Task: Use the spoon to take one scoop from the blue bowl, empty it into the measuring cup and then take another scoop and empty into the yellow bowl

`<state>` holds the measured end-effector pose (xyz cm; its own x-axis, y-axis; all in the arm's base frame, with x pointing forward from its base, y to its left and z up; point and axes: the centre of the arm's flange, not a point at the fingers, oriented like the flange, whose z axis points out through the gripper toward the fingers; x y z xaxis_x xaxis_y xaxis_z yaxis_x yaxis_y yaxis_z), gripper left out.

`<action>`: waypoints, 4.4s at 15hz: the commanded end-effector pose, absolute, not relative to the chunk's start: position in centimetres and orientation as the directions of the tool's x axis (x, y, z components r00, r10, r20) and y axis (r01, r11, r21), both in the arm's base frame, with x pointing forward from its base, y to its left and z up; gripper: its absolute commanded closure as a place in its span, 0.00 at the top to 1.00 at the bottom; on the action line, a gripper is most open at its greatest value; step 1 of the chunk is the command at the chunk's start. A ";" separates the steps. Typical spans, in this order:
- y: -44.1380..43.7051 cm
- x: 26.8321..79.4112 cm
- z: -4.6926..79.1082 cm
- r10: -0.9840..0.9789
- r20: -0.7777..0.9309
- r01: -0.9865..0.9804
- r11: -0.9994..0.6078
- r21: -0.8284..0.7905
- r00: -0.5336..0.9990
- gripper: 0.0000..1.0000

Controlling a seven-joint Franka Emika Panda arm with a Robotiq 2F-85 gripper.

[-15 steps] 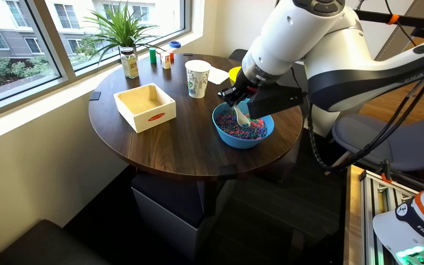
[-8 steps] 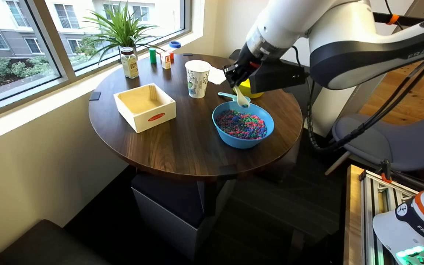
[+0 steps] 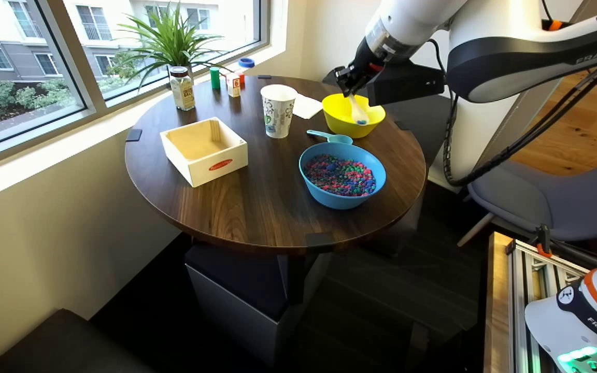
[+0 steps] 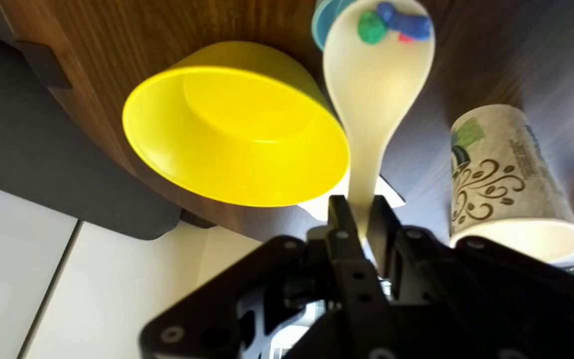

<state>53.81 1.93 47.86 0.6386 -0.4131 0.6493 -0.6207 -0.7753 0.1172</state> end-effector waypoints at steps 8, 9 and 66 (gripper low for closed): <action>1.0 54.5 46.1 -0.259 0.764 -0.635 -0.734 0.243 0.592 0.03; 1.3 54.7 45.8 -0.247 0.769 -0.631 -0.735 0.249 0.590 0.03; 6.3 54.5 36.6 0.153 0.856 -0.583 -0.672 0.456 0.493 0.03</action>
<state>55.24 5.85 37.70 0.5123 0.1279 0.8492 -0.5784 -0.6796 0.4513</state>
